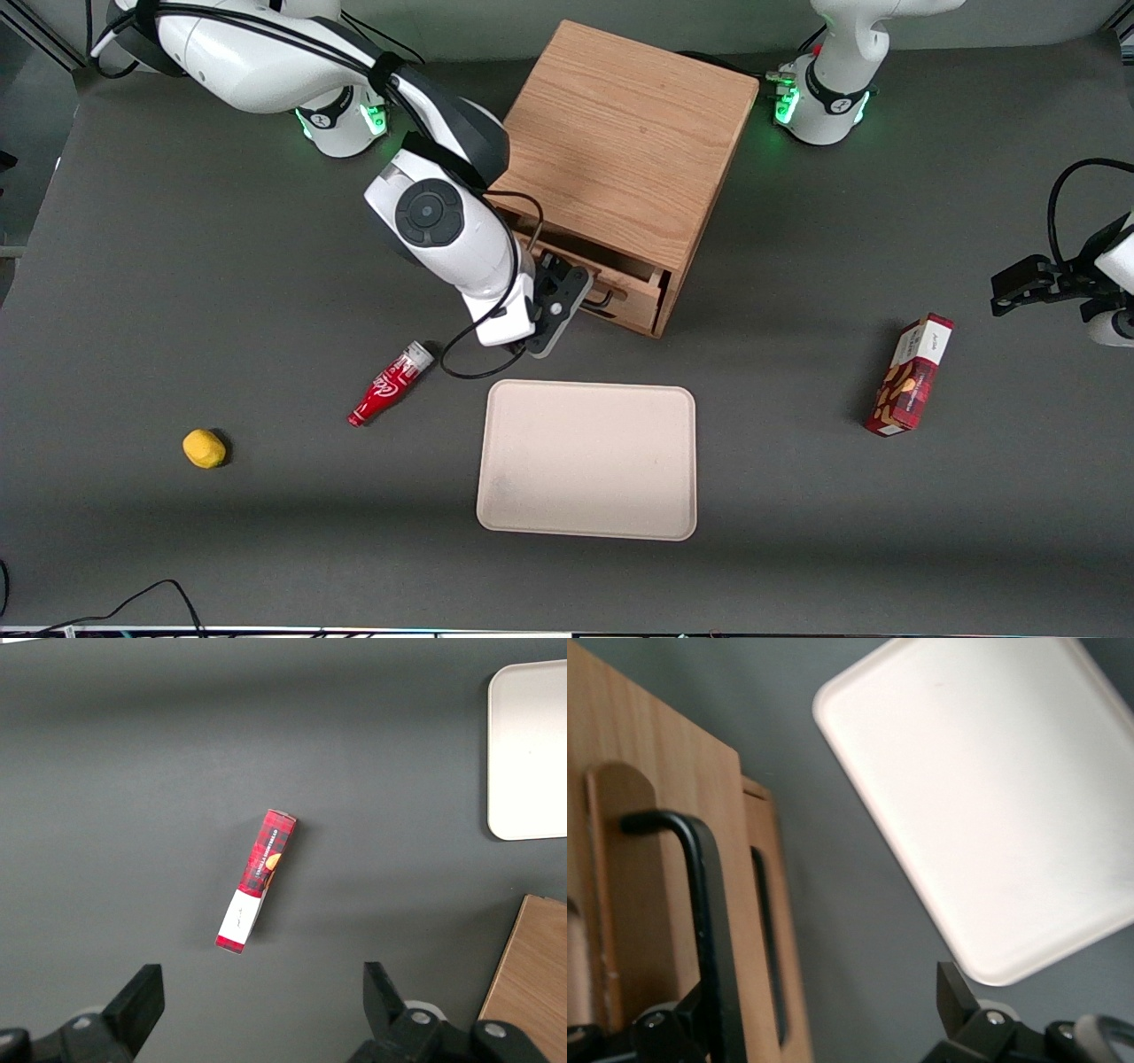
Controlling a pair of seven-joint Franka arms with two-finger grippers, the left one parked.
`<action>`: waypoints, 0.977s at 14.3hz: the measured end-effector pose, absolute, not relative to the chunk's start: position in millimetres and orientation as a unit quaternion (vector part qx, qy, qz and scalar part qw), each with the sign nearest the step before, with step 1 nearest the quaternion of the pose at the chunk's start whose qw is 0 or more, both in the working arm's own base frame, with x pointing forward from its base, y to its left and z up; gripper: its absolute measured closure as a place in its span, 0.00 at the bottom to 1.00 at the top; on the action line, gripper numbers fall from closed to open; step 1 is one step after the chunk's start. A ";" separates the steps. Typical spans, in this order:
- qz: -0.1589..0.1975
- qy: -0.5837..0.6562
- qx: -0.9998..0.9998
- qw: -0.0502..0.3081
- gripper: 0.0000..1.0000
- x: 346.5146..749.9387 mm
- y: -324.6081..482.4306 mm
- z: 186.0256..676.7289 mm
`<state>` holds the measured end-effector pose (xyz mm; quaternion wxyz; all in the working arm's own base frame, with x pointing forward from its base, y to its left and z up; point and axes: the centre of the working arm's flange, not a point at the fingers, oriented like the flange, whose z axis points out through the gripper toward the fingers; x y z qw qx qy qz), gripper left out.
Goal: Open upper drawer
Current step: 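Pull the upper drawer outward from the cabinet with the right gripper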
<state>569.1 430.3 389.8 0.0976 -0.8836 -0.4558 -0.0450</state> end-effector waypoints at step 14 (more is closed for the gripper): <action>-0.127 -0.448 -0.884 0.042 0.00 675.9 351.4 396.2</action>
